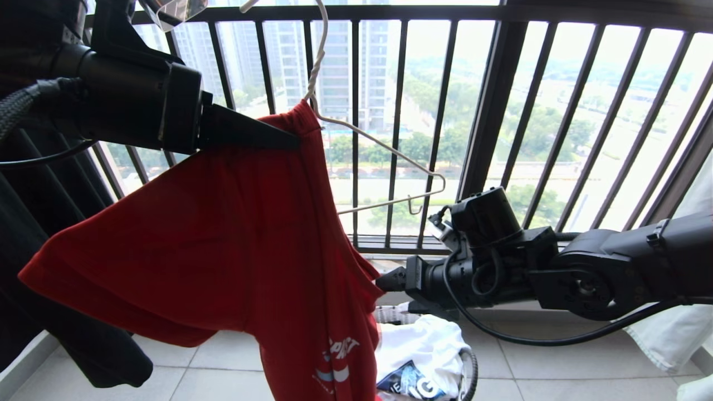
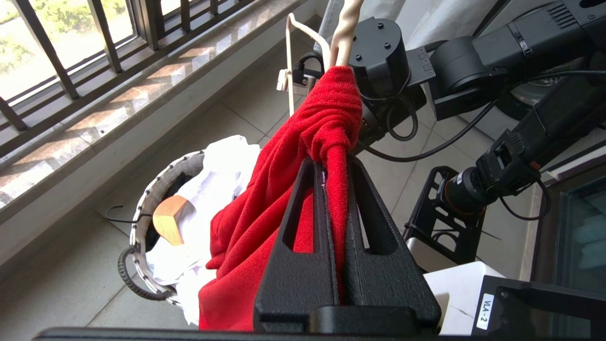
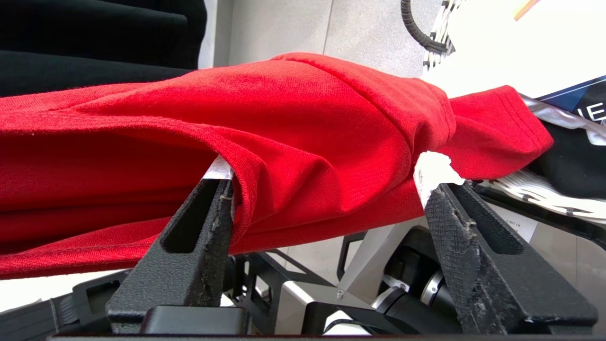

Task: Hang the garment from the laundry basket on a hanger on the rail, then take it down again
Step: Hang the clothes on the clothes rack

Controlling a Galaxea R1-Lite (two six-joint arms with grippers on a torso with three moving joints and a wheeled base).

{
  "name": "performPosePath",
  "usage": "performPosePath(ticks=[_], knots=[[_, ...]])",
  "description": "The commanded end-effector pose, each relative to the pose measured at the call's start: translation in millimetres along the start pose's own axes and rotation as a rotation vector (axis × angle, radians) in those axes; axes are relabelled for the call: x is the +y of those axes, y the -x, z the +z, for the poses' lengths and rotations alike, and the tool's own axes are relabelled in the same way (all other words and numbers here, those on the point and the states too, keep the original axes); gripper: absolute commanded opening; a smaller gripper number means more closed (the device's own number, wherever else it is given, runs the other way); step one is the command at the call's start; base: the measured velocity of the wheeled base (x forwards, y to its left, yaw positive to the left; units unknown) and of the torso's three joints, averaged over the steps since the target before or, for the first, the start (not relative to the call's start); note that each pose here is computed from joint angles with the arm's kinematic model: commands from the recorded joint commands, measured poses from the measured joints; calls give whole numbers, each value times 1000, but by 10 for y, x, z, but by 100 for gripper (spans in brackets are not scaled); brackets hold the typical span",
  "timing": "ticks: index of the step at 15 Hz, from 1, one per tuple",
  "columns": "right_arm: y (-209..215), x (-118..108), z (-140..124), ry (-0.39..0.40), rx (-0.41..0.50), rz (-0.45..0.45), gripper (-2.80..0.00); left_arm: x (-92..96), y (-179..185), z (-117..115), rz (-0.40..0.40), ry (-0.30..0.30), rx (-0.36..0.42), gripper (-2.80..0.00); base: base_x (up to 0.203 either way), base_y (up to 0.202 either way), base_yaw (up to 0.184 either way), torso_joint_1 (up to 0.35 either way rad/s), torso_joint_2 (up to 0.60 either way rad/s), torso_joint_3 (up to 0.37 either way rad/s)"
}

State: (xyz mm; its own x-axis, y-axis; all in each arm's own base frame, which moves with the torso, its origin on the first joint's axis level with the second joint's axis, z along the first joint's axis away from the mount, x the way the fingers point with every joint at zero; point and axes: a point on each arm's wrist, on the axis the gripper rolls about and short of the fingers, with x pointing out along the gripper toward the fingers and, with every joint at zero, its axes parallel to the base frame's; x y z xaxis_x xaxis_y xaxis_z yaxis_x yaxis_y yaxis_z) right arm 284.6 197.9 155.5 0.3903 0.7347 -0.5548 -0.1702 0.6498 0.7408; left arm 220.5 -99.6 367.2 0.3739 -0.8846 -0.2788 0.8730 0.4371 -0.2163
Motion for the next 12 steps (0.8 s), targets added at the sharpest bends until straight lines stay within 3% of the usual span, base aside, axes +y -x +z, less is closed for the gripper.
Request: performPosePath(ticks=[1, 5, 12], knots=[[-5, 7, -3, -2, 3, 4, -280, 6, 2, -14, 0, 5, 2, -280, 0, 0, 0, 0, 0, 0], [23, 23, 40, 6, -44, -18, -280, 7, 9, -14, 1, 5, 1, -280, 0, 0, 0, 0, 0, 0], [211, -267, 550, 4, -214, -86, -280, -20, 19, -36, -4, 7, 6, -280, 0, 0, 0, 0, 0, 0]])
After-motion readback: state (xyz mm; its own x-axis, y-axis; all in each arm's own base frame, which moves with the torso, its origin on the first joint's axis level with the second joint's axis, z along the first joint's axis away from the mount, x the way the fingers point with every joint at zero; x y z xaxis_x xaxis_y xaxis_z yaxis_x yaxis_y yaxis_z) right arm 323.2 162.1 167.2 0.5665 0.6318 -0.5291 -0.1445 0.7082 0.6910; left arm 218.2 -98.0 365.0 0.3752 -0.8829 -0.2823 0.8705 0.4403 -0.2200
